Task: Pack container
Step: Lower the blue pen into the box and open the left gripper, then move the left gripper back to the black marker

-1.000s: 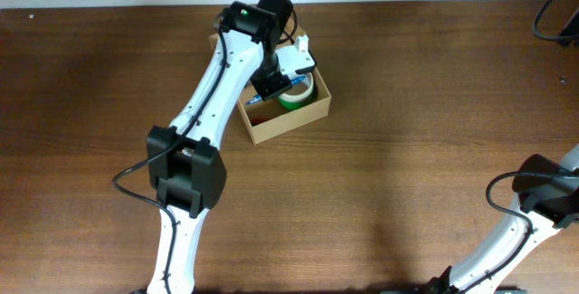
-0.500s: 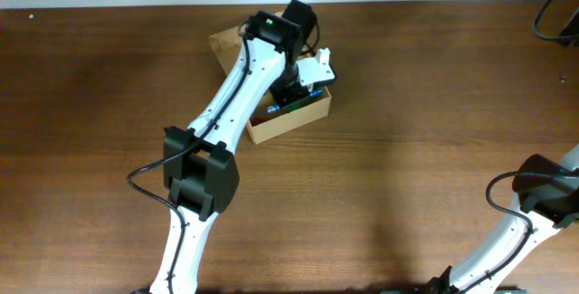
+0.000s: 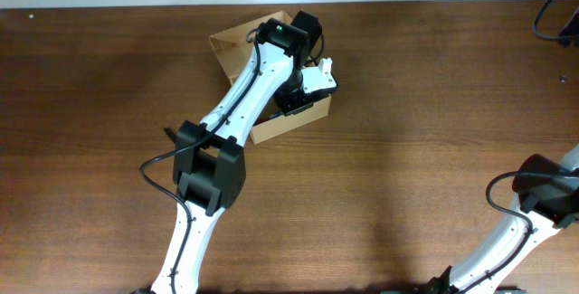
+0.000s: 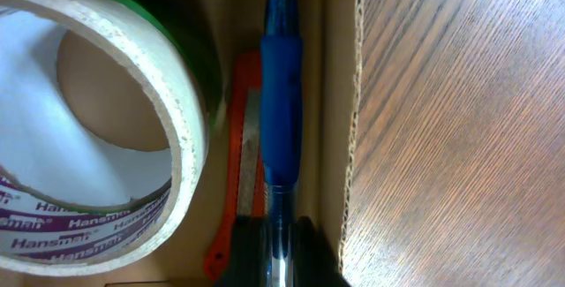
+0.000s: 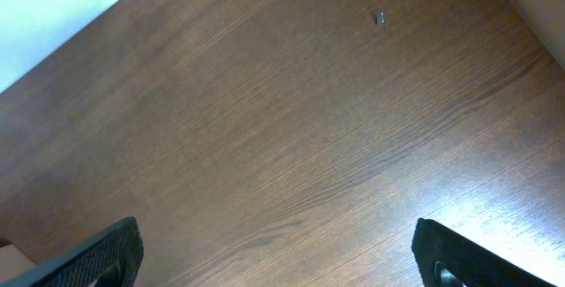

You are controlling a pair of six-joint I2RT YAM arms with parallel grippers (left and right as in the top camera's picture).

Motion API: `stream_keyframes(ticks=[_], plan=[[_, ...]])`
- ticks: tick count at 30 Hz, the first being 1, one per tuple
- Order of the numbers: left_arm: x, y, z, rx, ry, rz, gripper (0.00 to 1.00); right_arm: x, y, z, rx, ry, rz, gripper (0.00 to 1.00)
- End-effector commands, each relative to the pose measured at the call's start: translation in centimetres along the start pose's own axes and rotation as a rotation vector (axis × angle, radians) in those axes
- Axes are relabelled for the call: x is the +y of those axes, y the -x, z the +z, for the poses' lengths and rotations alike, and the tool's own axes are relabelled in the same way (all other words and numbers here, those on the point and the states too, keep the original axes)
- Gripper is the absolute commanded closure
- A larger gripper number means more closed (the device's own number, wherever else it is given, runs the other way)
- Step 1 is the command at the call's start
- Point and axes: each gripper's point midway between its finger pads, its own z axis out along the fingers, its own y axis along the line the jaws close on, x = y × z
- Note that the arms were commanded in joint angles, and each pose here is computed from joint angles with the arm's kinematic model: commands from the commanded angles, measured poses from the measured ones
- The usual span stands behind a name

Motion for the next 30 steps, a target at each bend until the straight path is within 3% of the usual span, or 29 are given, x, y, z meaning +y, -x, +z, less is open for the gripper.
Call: stream_keyframes(ticks=[1, 4, 10, 15, 18, 23, 27, 30], plan=[[0.1, -0.1, 0.3, 0.007, 0.0, -0.015, 0.74, 0.4, -0.1, -0.6, -0.008, 0.008, 0.003, 0.01], [0.2, -0.2, 0.2, 0.01, 0.004, -0.025, 0.65, 0.4, -0.1, -0.6, -0.008, 0.008, 0.003, 0.01], [-0.2, -1.1, -0.9, 0.048, 0.0, -0.05, 0.7, 0.4, -0.1, -0.6, -0.008, 0.008, 0.003, 0.01], [-0.7, -1.1, -5.0, 0.031, 0.014, -0.054, 0.71, 0.4, -0.1, -0.6, -0.008, 0.008, 0.003, 0.01], [0.3, -0.6, -8.5, -0.025, 0.103, -0.113, 0.7, 0.4, -0.1, -0.6, -0.008, 0.008, 0.003, 0.01], [4.1, -3.2, -14.4, -0.03, 0.391, -0.344, 0.52, 0.4, -0.1, -0.6, -0.008, 0.008, 0.003, 0.01], [5.2, -5.9, -18.4, -0.085, 0.46, -0.479, 0.43, 0.4, -0.1, -0.6, -0.008, 0.008, 0.003, 0.01], [6.1, -10.1, -21.2, -0.093, 0.515, -0.638, 0.36, 0.4, -0.1, -0.6, -0.008, 0.008, 0.003, 0.01]])
